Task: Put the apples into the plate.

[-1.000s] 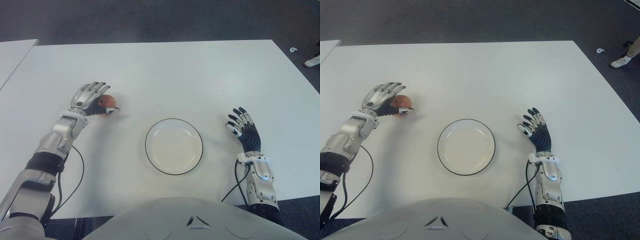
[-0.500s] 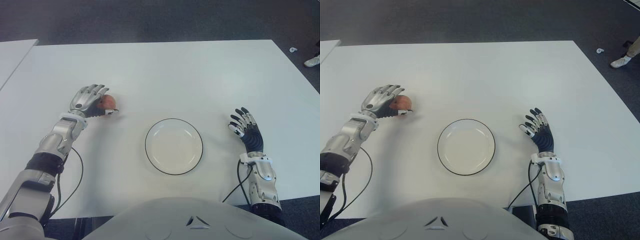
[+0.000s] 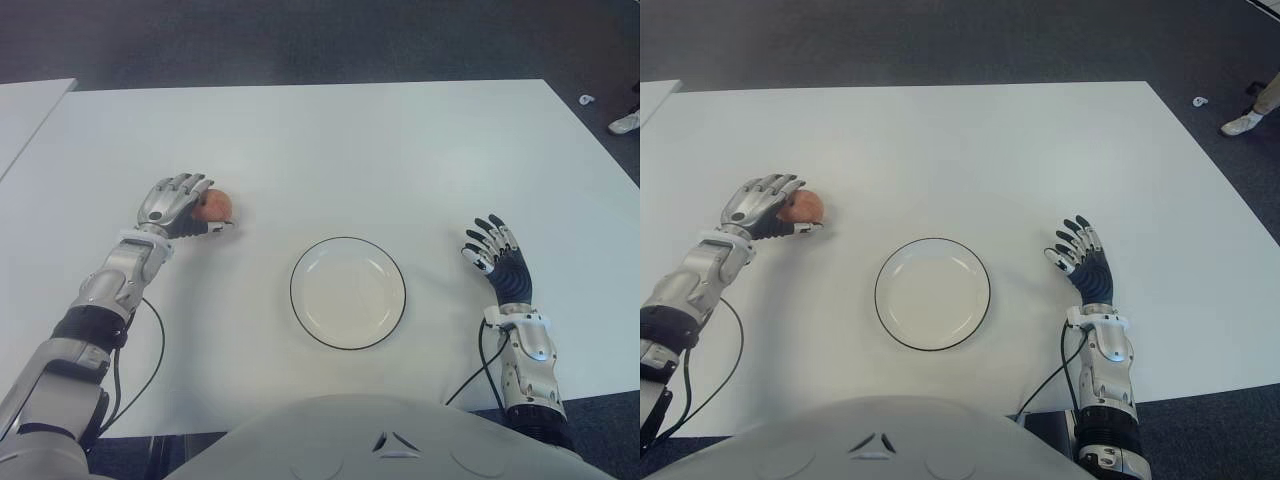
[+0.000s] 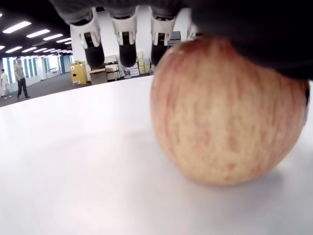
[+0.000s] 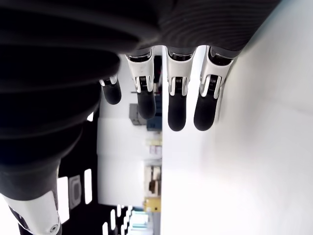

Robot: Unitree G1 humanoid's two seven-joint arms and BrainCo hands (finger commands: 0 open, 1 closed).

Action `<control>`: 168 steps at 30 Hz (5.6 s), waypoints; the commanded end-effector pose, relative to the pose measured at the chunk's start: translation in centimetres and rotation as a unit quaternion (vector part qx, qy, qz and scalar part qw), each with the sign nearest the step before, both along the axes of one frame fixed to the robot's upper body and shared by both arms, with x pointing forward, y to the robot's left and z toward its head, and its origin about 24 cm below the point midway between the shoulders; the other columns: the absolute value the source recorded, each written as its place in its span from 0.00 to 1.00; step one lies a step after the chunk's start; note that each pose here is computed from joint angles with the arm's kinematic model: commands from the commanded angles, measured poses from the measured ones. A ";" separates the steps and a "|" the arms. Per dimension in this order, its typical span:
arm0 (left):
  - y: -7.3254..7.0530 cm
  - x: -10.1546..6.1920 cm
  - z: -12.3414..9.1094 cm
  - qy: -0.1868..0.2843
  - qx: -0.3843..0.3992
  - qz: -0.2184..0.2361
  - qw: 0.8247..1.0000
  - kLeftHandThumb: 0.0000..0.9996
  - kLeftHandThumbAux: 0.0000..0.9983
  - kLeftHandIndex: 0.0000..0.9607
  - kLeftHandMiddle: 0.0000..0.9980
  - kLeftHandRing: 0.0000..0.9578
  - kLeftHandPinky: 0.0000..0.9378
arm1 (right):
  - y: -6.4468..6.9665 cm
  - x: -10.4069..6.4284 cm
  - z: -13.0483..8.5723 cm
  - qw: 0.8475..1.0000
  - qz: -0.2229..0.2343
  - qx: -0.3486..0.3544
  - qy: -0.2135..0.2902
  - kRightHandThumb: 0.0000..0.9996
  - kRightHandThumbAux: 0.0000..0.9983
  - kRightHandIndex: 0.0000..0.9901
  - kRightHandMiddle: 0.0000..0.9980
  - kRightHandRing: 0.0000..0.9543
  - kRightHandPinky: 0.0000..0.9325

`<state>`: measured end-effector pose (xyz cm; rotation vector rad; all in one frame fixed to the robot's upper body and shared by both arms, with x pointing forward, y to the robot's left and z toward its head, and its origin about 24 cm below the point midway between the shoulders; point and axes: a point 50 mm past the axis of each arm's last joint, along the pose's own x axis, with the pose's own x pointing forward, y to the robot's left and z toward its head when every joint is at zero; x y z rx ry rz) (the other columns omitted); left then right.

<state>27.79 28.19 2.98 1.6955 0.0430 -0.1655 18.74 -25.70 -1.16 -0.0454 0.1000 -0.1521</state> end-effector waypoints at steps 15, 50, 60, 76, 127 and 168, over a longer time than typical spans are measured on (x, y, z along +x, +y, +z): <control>-0.4 0.2 -3.3 -0.039 -0.035 0.019 0.998 0.63 0.35 0.15 0.19 0.23 0.33 | 0.4 -3.0 -2.6 0.996 -0.024 0.024 0.086 0.29 0.70 0.06 0.19 0.23 0.28; -1.7 -0.5 -4.8 -0.132 -0.034 -0.017 0.990 0.95 0.65 0.43 0.49 0.52 0.66 | 0.4 -2.5 -1.6 0.996 -0.047 0.069 0.036 0.34 0.64 0.10 0.23 0.25 0.31; -1.9 -0.4 -4.7 -0.133 -0.038 -0.025 0.990 0.95 0.65 0.43 0.49 0.53 0.71 | 0.5 -2.4 -1.5 0.995 -0.058 0.071 0.034 0.34 0.66 0.11 0.25 0.28 0.34; -2.1 -0.2 -4.4 -0.145 -0.044 -0.040 0.988 0.95 0.65 0.44 0.49 0.52 0.67 | 0.6 -2.2 -1.6 0.995 -0.059 0.069 0.032 0.33 0.68 0.10 0.24 0.26 0.32; -9.9 -0.6 8.6 -0.304 -0.190 -0.154 0.921 0.86 0.66 0.43 0.54 0.90 0.89 | 1.7 -2.1 -3.4 0.995 -0.026 0.070 0.072 0.31 0.65 0.12 0.24 0.28 0.33; -21.2 -7.6 1.8 -0.150 -0.315 -0.273 0.896 0.85 0.66 0.42 0.53 0.87 0.86 | 2.3 -2.2 -3.7 0.993 -0.027 0.079 0.078 0.34 0.68 0.10 0.24 0.28 0.32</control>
